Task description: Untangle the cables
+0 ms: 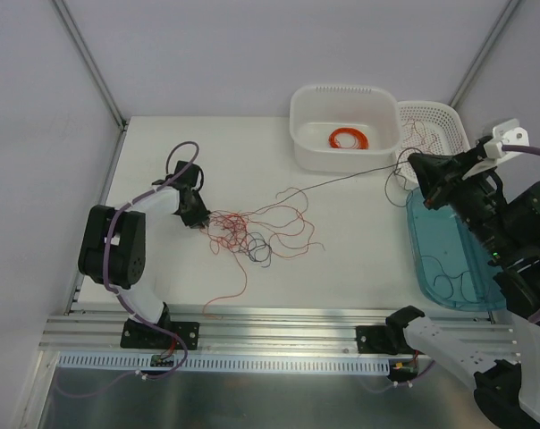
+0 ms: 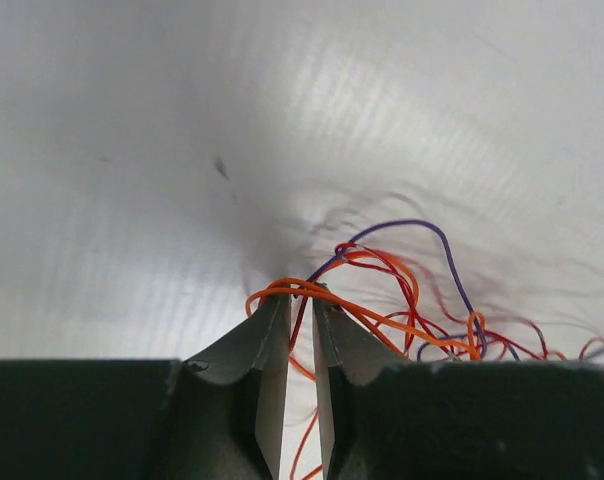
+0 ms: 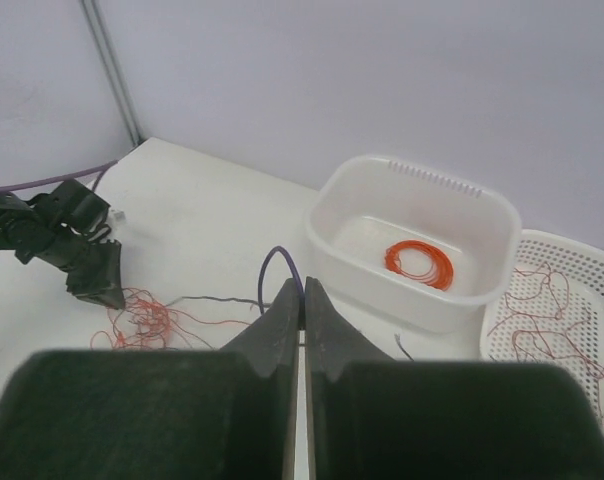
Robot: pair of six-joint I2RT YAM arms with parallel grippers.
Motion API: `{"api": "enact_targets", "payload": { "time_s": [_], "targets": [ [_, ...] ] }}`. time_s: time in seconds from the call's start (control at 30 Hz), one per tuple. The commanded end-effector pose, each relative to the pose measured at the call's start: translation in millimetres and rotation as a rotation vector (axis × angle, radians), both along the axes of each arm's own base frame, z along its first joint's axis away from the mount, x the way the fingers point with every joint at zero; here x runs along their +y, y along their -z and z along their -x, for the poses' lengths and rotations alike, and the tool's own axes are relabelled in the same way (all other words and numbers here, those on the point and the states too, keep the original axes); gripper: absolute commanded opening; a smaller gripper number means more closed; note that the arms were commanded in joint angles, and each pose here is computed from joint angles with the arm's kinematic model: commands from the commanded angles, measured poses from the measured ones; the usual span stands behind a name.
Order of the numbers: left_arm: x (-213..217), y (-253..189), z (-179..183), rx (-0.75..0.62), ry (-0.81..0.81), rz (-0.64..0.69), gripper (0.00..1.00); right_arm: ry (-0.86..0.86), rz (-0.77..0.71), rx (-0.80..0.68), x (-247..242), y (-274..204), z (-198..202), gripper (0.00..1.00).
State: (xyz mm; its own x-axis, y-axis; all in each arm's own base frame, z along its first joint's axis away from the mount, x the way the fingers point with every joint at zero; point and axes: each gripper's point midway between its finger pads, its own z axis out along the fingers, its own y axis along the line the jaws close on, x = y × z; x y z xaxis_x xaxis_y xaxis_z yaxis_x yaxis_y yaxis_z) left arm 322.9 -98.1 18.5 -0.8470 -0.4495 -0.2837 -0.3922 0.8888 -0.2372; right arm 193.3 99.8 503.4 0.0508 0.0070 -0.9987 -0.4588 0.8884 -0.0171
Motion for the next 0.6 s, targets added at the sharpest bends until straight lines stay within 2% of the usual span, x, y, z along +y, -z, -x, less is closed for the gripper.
{"api": "enact_targets", "payload": {
  "time_s": [0.0,0.2,0.57],
  "targets": [
    [21,-30,-17,-0.067,-0.015,-0.066,0.15,0.110,0.011,-0.063,-26,-16,4,0.01],
    [51,-35,-27,-0.065,-0.064,-0.117,0.17,0.246,0.011,-0.079,-53,-22,5,0.01],
    [127,-21,-31,0.008,-0.243,-0.141,0.18,0.369,-0.053,-0.247,-97,-65,43,0.01]
  ]
}}
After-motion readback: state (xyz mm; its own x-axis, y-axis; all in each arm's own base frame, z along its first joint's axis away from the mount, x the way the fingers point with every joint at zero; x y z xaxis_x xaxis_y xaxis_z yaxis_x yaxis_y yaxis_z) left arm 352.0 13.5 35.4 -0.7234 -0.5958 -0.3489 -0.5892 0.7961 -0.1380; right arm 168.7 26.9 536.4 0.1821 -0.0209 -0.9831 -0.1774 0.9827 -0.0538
